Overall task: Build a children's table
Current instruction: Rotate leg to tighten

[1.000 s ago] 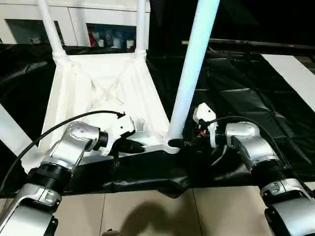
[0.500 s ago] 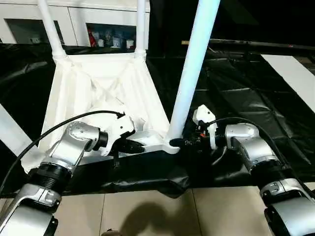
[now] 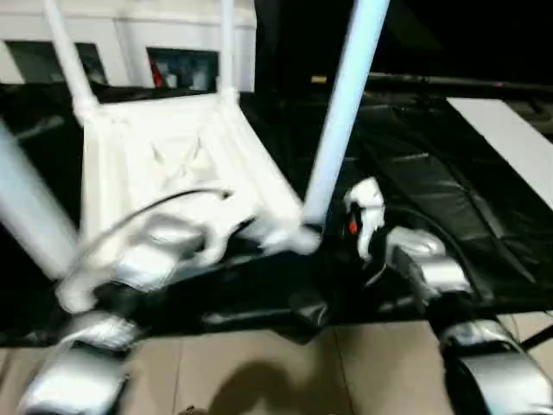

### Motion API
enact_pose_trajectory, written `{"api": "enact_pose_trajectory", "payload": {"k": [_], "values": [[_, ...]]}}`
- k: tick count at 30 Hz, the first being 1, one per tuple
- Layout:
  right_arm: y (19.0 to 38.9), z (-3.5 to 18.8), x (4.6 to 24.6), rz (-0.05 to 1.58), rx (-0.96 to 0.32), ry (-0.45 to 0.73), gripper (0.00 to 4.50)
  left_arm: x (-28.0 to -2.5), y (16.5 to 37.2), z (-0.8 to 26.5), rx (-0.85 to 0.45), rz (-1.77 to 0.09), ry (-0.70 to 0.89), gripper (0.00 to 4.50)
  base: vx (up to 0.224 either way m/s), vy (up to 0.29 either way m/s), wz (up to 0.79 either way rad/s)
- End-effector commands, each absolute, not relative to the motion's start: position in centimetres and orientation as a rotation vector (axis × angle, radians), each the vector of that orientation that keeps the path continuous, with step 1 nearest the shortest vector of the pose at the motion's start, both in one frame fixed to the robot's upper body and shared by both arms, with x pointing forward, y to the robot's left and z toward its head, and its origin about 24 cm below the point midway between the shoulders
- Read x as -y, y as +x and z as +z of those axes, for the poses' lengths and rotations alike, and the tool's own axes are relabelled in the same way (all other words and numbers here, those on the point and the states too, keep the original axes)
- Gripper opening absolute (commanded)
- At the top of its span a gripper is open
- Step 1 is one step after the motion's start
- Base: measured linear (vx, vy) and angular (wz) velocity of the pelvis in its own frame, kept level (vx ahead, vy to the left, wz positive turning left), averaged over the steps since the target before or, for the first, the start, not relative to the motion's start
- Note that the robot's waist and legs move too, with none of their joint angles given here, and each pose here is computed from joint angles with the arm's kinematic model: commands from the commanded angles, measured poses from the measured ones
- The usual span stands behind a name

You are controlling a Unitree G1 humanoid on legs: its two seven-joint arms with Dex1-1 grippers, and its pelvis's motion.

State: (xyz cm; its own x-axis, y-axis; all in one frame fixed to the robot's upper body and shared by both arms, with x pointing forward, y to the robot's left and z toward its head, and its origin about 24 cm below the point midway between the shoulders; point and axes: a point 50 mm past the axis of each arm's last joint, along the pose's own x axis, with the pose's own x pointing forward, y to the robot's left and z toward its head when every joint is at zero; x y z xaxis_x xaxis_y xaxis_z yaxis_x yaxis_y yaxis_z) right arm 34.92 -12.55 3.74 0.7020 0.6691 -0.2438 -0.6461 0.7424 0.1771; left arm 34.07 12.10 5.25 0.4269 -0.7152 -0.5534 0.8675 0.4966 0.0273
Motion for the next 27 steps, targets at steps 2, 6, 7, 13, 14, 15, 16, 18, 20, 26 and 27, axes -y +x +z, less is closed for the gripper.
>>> {"api": "enact_pose_trajectory", "payload": {"k": [2,6,7,13,14,15,16,18,20,26,27], "values": [[34.7,2.4,10.9,0.650,-0.377,0.156,2.04,-11.3,34.9,5.0,-0.501,-0.883,0.295,0.00,0.000,0.000,0.00],[34.9,2.5,9.3,0.566,-0.383,0.184,2.01,-9.7,35.2,5.3,-0.477,-0.912,0.307,0.00,0.000,0.000,0.00],[34.8,2.5,9.2,0.574,-0.380,0.178,2.00,-9.6,35.1,5.3,-0.479,-0.923,0.314,0.00,0.000,0.000,0.00],[34.7,3.0,9.4,0.608,-0.332,0.183,2.56,-10.1,35.0,4.9,-0.484,-0.930,0.335,0.00,0.000,0.000,0.00],[34.7,3.1,9.6,0.606,-0.333,0.190,2.70,-10.2,35.1,5.0,-0.465,-0.926,0.348,0.00,0.000,0.000,0.00],[34.8,3.2,9.7,0.606,-0.333,0.191,2.72,-10.3,35.2,5.1,-0.450,-0.917,0.357,0.00,0.000,0.000,0.00],[34.9,3.4,10.0,0.595,-0.326,0.154,2.78,-10.5,35.3,5.2,-0.431,-0.904,0.354,0.00,0.000,0.000,0.00],[35.1,3.7,10.4,0.579,-0.318,0.097,2.90,-10.8,35.5,5.3,-0.411,-0.890,0.345,0.00,0.000,0.000,0.00],[35.2,4.4,11.4,0.585,-0.299,0.071,2.90,-10.8,35.5,5.9,-0.350,-0.907,0.351,0.00,0.000,0.000,0.00],[33.7,6.0,14.5,0.773,-0.269,-0.027,3.01,-10.0,34.7,7.9,-0.234,-1.030,0.273,0.66,0.000,0.000,0.00],[33.4,6.1,14.8,0.793,-0.270,-0.043,3.01,-9.9,34.5,8.1,-0.225,-1.047,0.274,0.78,0.000,0.000,0.00]]}}
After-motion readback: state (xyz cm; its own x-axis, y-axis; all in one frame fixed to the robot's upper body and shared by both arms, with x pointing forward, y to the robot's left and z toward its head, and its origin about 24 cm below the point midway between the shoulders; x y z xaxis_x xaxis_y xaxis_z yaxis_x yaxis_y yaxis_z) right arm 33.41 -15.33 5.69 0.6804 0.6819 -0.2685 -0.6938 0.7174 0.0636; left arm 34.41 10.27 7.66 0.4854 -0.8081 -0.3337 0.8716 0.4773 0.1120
